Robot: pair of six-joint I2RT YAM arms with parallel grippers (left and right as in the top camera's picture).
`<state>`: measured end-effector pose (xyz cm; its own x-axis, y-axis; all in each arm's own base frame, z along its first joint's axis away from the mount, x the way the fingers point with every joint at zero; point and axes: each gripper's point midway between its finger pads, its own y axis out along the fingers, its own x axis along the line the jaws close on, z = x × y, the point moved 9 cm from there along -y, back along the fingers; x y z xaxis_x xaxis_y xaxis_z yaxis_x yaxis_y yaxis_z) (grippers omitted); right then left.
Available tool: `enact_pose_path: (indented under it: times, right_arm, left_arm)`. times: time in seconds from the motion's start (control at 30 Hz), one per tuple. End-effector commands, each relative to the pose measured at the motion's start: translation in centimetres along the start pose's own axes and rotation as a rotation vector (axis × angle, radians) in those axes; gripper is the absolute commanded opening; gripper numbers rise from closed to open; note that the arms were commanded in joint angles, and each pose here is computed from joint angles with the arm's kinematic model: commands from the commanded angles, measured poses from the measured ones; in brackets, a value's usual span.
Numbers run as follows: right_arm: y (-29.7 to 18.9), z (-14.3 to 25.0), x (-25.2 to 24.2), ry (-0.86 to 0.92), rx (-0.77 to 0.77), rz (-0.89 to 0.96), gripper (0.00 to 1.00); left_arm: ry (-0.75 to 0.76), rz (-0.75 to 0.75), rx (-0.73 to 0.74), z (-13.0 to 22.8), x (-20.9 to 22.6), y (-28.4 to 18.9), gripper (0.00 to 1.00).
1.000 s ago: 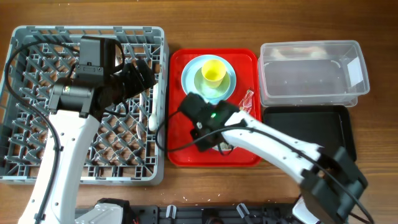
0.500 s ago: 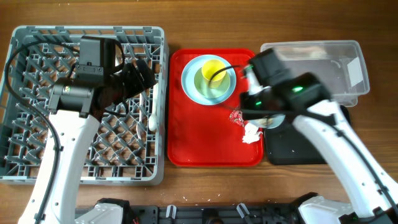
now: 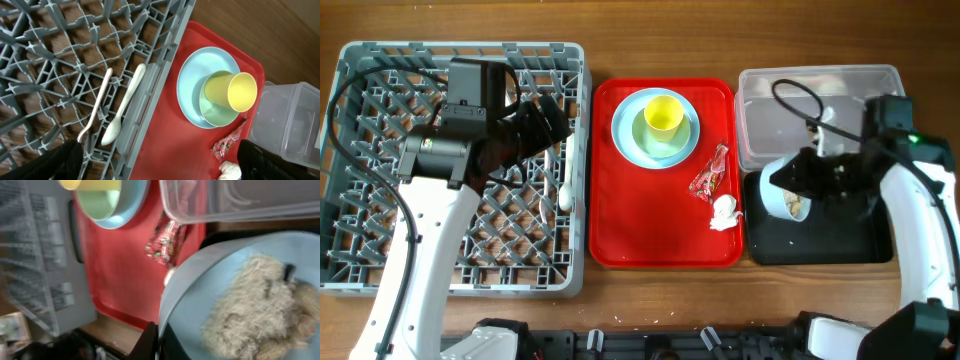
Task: Sort waste into correct bins and load items into the dishwasher rack
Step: 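Grasp the rim of the light-blue rice bowl with the right gripper, then tip the bowl over the black tray to dump the rice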
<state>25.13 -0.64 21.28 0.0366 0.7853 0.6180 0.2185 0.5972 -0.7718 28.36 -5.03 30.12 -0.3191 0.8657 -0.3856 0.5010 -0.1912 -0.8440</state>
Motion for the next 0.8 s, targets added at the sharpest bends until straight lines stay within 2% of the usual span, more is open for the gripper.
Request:
enact_pose_path:
  times: [0.0, 0.17, 0.4, 0.77]
  right_arm:
    - [-0.6, 1.0, -1.2, -0.02, -0.093, -0.246, 0.04]
    - [-1.7, 3.1, -5.2, 0.089, -0.246, -0.367, 0.04]
    - [-4.2, 5.6, -9.5, 0.244, -0.474, -0.401, 0.04]
    - [-5.4, 6.2, -9.7, 0.322, -0.541, -0.465, 0.04]
  left_arm:
    - [-0.013, 0.015, -0.011, -0.1, -0.1, -0.4, 1.0]
    - [-0.013, 0.015, -0.011, -0.1, -0.1, -0.4, 1.0]
    - [-0.013, 0.015, -0.011, -0.1, -0.1, -0.4, 1.0]
    - [-0.013, 0.015, -0.011, -0.1, -0.1, -0.4, 1.0]
